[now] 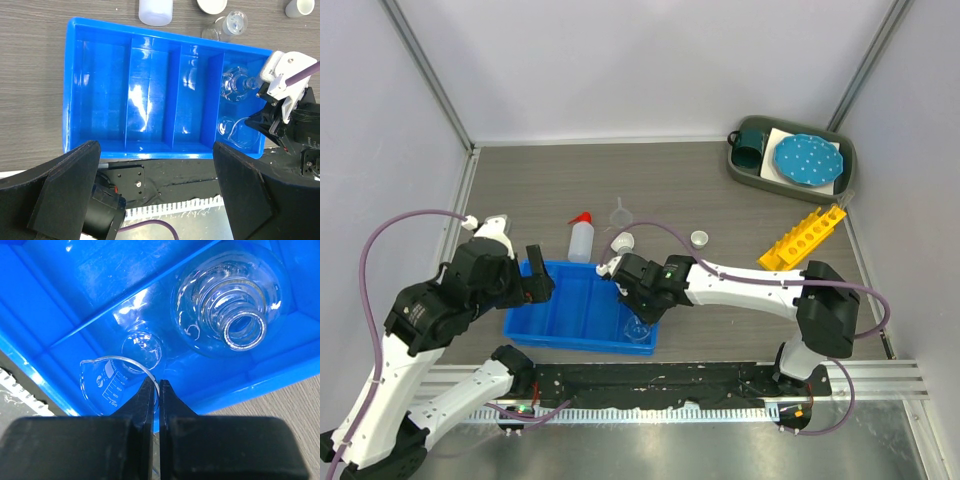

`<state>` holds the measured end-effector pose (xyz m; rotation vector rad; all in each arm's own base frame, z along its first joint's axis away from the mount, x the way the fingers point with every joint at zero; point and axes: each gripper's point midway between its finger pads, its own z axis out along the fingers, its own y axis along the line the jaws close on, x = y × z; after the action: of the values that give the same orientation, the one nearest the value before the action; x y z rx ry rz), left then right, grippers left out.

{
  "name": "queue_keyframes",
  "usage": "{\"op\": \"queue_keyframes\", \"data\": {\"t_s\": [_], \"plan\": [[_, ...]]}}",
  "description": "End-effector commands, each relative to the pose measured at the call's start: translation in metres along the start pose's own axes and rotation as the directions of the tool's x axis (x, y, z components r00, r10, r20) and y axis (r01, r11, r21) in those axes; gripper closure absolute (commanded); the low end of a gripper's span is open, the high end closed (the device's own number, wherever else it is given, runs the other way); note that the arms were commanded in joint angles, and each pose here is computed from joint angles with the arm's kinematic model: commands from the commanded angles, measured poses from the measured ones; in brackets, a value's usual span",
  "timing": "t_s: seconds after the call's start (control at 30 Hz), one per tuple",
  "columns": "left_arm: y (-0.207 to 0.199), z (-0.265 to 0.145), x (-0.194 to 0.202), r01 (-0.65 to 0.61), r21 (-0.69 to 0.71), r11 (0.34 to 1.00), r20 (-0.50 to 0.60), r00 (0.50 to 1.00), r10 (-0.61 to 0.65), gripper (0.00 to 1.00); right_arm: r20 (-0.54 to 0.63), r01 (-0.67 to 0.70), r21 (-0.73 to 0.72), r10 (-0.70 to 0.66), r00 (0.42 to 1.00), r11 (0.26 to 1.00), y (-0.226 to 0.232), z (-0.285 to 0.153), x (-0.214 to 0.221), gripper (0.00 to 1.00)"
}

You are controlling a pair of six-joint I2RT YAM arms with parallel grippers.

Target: Organize the chemistry lab equipment

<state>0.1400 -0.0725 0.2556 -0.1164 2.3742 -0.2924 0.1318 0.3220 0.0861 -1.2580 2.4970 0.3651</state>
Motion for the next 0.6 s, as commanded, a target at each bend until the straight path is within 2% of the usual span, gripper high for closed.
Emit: {"op": "queue_keyframes", "data": {"t_s": [0.0, 0.07, 0.17, 0.2, 0.33, 0.57], "plan": [[0.002, -0.002, -0.006, -0.006, -0.01, 1.0, 0.02, 1.0, 0.006, 0.0, 0.119, 0.001, -0.001, -0.001, 0.993, 1.0, 0.003, -0.007, -0.022, 0.99], [0.001, -0.002, -0.006, -0.005, -0.008, 1.0, 0.022, 1.0, 0.006, 0.0, 0.123, -0.004, 0.009, 0.003, 0.992, 1.0, 0.001, -0.006, -0.021, 0.99], [0.0, -0.002, -0.006, -0.002, -0.003, 1.0, 0.021, 1.0, 0.002, 0.0, 0.135, -0.01, 0.013, 0.008, 0.991, 1.0, 0.001, -0.007, -0.022, 0.92], [0.0, -0.001, -0.006, -0.002, -0.004, 1.0, 0.02, 1.0, 0.003, 0.0, 0.14, -0.01, 0.012, 0.008, 0.99, 1.0, 0.001, -0.007, -0.022, 0.84], [0.0, -0.001, -0.005, -0.003, -0.004, 1.0, 0.017, 1.0, 0.003, 0.0, 0.152, -0.02, 0.013, 0.018, 0.988, 1.0, 0.002, -0.01, -0.025, 0.69], [-0.001, -0.001, -0.006, -0.003, -0.004, 1.0, 0.017, 1.0, 0.003, 0.0, 0.168, -0.014, 0.049, 0.006, 0.986, 0.999, 0.005, -0.03, -0.034, 0.65]]}}
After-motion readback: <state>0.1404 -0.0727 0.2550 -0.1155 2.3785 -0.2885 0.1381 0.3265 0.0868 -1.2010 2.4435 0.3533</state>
